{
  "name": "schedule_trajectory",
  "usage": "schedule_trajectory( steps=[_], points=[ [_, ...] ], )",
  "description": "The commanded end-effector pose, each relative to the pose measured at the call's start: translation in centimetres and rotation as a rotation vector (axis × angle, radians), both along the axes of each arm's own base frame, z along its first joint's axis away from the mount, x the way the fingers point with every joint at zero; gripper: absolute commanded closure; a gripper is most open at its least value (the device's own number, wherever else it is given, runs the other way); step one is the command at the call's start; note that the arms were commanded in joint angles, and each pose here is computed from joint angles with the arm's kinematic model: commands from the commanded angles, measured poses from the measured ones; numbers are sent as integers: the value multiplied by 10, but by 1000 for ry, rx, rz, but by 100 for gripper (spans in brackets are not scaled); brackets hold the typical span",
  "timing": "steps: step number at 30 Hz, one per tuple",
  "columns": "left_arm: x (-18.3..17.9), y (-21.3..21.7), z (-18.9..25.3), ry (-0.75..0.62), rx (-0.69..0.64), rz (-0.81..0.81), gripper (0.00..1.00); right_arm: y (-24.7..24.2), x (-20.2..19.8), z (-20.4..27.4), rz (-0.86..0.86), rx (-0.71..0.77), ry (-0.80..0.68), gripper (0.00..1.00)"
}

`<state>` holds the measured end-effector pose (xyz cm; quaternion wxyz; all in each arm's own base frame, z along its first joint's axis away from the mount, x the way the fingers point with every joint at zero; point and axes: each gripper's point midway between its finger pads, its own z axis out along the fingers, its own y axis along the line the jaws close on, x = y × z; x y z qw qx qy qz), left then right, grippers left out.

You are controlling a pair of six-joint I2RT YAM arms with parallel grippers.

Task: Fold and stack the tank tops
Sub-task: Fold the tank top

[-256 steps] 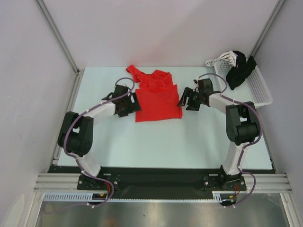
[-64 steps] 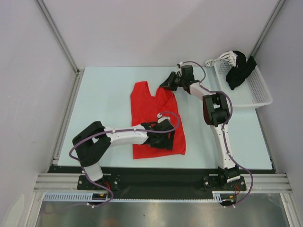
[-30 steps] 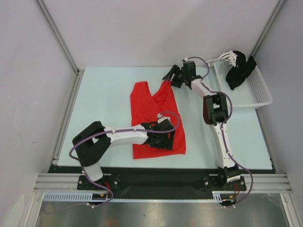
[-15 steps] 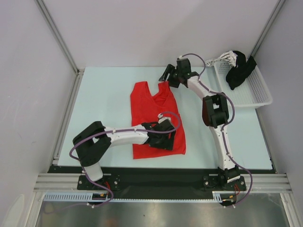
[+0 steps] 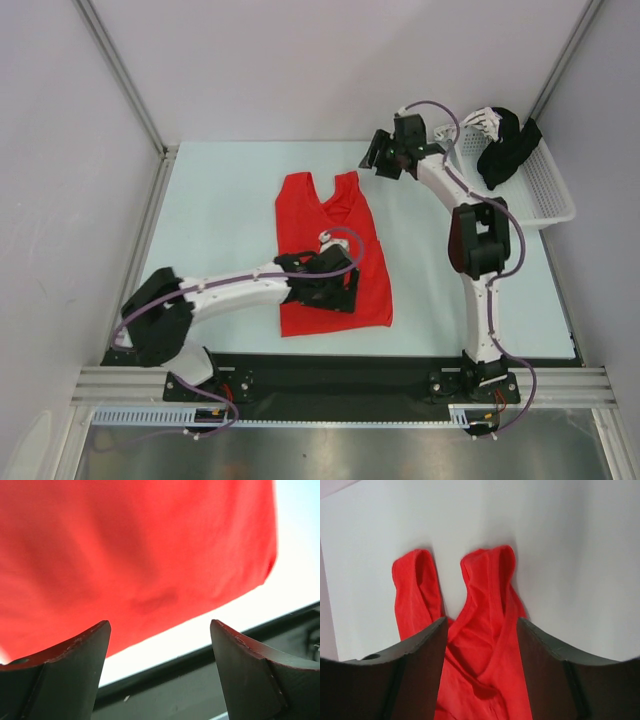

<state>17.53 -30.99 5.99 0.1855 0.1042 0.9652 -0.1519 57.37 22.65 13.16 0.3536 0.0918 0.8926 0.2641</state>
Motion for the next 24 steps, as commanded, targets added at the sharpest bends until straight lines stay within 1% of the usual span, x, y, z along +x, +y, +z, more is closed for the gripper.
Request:
schedule_trajectory(
  steps=[1,2,3,4,5,6,7,8,10,11,12,14,15,18,20,24],
  points=[
    [13,39,43,-97,-9,65,13,-10,-38,56,57,-3,-87,40],
    [15,52,44,-106,7,92,12,-13,-49,52,62,-3,-82,46],
    [17,62,53,-131,-5,115,12,-15,-61,47,65,-8,-64,48],
    [14,71,51,-124,5,128,12,-20,-89,40,75,-13,-36,49],
    [12,85,39,-102,22,156,13,-19,-105,34,90,-11,-15,50],
    [8,90,41,-95,-5,162,14,-20,-120,32,95,-12,-5,50],
    [7,95,36,-89,-17,179,15,-24,-151,18,99,-21,40,50],
    [-2,109,18,-56,3,211,16,-20,-167,16,112,-33,39,49],
    [-2,119,16,-61,-60,265,17,-19,-199,2,130,-59,71,48],
    [-11,130,1,-31,-54,295,18,-20,-226,-7,145,-85,92,45],
    [-10,134,6,-49,-97,324,18,-20,-241,-13,157,-104,107,43],
    [-16,143,-4,-33,-113,356,18,-30,-276,-26,157,-145,141,41],
    [-18,144,-3,-36,-131,361,18,-27,-289,-27,175,-147,145,40],
    [-28,152,-17,-5,-112,369,18,-31,-330,-40,189,-144,190,38],
    [-34,153,-27,20,-109,363,19,-35,-347,-47,192,-158,215,37],
    [-42,145,-39,68,-151,343,25,-47,-383,-72,182,-174,293,37]
  ],
)
